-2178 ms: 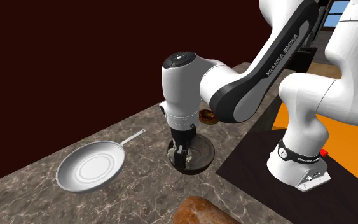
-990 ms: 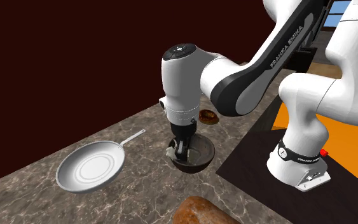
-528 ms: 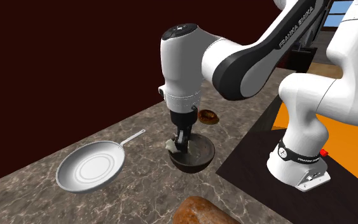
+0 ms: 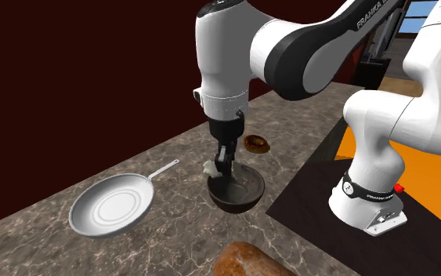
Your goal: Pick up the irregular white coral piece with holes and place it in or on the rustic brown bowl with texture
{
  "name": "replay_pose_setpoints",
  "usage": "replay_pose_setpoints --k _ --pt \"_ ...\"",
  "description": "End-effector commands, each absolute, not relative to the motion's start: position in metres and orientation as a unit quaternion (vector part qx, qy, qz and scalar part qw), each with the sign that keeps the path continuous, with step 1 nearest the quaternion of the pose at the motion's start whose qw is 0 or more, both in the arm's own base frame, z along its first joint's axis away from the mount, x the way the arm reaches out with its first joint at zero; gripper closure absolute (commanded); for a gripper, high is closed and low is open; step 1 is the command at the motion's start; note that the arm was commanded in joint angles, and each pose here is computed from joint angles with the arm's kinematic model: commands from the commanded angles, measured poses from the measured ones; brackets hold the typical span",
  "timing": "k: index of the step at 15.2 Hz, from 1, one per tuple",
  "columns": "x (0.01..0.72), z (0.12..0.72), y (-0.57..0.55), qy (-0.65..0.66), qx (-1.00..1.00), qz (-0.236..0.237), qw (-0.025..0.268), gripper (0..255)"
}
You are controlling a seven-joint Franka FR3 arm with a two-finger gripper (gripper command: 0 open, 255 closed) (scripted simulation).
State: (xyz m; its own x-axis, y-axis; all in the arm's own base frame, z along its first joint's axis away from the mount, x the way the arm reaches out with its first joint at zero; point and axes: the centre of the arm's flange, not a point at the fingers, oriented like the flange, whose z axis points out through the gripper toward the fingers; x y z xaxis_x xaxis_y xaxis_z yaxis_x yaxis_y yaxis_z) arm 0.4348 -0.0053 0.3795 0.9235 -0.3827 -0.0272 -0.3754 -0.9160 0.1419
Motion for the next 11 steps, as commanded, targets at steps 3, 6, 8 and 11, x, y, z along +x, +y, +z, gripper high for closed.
replay_pose_setpoints --k 3,6,8,11 --pt "0.434 0.401 -0.006 -0.194 0.978 -0.027 0.067 255" --pt "0.434 0.417 -0.006 -0.194 0.978 -0.027 0.067 255" --pt "0.434 0.427 -0.006 -0.194 0.978 -0.027 0.067 255" --pt "0.412 0.444 -0.013 -0.194 0.978 -0.027 0.067 255"
